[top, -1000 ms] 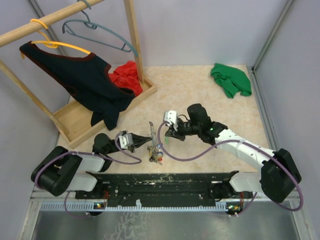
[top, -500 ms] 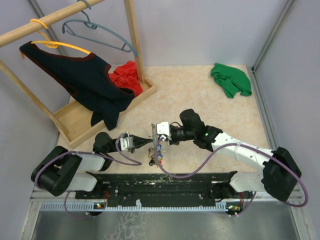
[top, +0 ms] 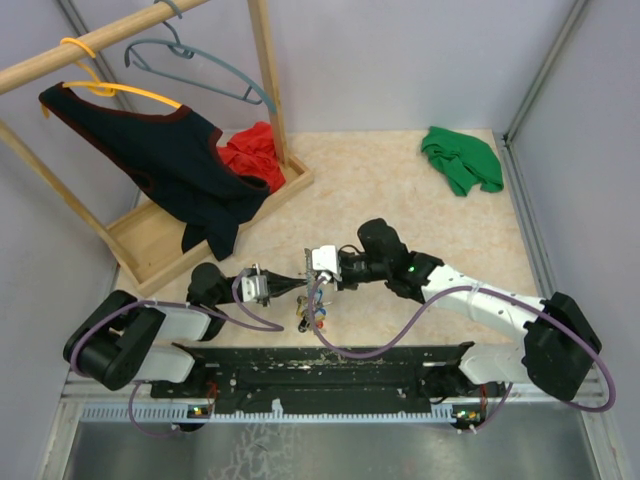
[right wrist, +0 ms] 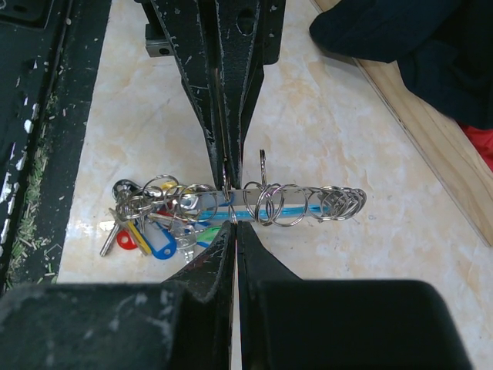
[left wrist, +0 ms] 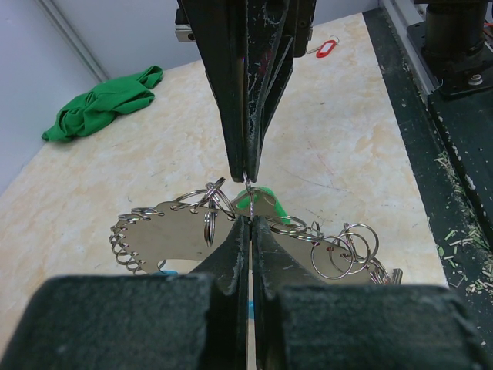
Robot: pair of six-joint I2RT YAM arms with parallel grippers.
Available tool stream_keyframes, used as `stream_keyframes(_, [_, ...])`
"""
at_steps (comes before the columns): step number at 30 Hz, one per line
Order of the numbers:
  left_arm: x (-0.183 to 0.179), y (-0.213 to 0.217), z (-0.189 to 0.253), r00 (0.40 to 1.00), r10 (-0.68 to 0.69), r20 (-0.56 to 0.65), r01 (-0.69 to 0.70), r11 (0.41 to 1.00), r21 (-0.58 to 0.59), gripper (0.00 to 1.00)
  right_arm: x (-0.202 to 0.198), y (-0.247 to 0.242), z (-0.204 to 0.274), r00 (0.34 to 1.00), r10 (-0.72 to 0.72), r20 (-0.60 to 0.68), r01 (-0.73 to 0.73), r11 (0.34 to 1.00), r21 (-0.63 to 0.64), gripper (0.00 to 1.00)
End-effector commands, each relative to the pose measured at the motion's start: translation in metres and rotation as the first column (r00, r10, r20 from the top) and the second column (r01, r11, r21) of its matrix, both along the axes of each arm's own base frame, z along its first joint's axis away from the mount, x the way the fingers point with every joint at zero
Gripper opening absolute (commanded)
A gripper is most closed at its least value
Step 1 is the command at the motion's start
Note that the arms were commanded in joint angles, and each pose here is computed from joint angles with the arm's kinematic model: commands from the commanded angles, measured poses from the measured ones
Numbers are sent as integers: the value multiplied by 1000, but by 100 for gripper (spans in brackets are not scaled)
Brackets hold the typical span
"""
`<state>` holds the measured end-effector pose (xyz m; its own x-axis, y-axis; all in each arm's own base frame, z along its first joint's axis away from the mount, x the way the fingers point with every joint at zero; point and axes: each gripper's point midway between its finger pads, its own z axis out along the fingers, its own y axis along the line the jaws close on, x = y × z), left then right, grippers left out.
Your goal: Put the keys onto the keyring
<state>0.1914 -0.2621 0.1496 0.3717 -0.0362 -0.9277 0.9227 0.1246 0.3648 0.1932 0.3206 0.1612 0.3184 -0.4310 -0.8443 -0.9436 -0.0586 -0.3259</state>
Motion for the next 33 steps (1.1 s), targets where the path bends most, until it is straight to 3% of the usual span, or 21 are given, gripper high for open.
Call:
stream_keyframes(1, [3,-2,13,998,-15,59,16,1000,-20,0,2,13,29,997,33,69,-38,997,69,0])
stream_keyframes(33, [4,-3,12,999,-19,34,20,1000,-18,0,-1,11,36,996,29,84,-36,996,87,0])
